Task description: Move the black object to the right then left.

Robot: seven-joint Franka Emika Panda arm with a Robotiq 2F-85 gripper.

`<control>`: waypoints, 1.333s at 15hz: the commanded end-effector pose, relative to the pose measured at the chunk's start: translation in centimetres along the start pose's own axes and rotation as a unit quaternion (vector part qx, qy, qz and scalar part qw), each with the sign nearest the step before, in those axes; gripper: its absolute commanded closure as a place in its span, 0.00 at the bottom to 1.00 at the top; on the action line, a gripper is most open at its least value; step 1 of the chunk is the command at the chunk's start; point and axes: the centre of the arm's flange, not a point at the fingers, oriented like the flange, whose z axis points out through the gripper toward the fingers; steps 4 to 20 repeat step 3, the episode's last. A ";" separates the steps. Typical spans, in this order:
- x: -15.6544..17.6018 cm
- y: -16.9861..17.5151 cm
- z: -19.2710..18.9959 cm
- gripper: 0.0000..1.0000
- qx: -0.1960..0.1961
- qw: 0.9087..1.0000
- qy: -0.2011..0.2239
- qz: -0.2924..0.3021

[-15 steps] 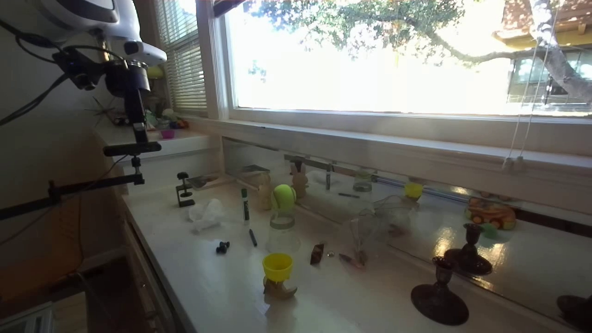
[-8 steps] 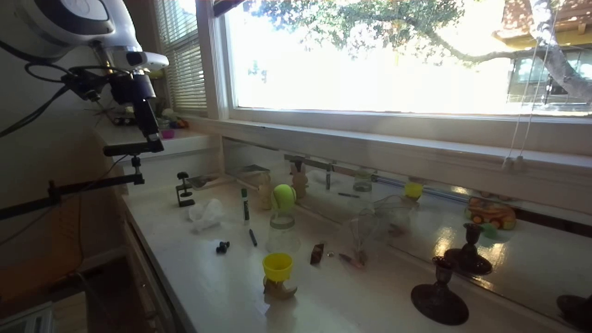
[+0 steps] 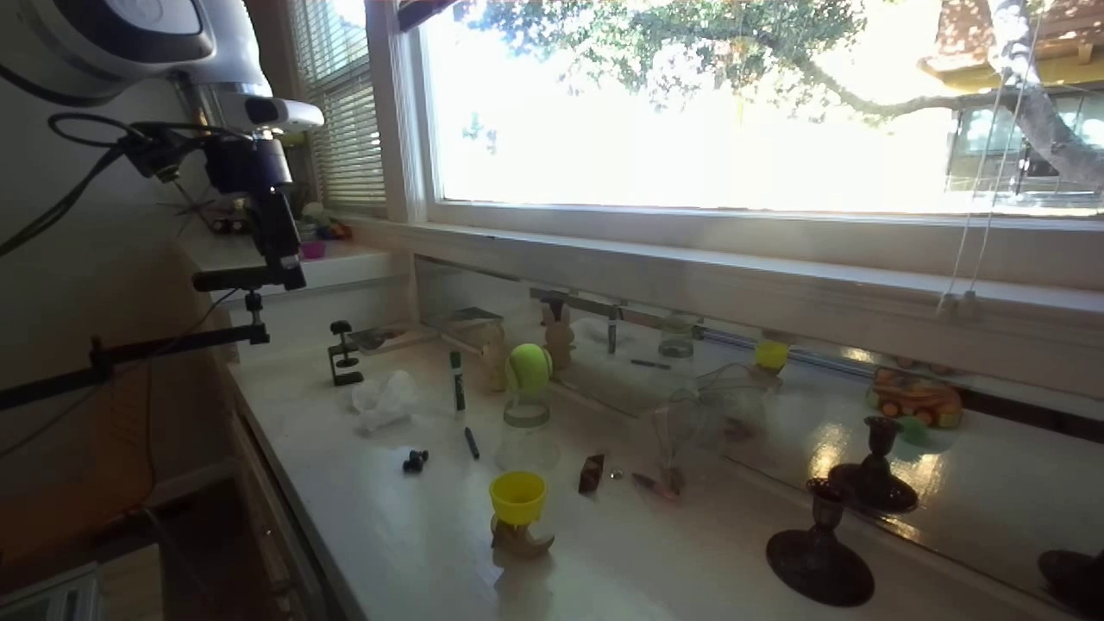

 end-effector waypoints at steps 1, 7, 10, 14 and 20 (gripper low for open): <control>-0.1 0.1 0.1 0.00 0.002 1.000 -0.008 -0.001; -0.2 0.1 0.2 0.00 0.003 1.000 -0.017 -0.002; -0.2 0.1 0.2 0.00 0.003 1.000 -0.017 -0.002; -0.2 0.1 0.2 0.00 0.003 1.000 -0.017 -0.002; -0.2 0.1 0.2 0.00 0.003 1.000 -0.017 -0.002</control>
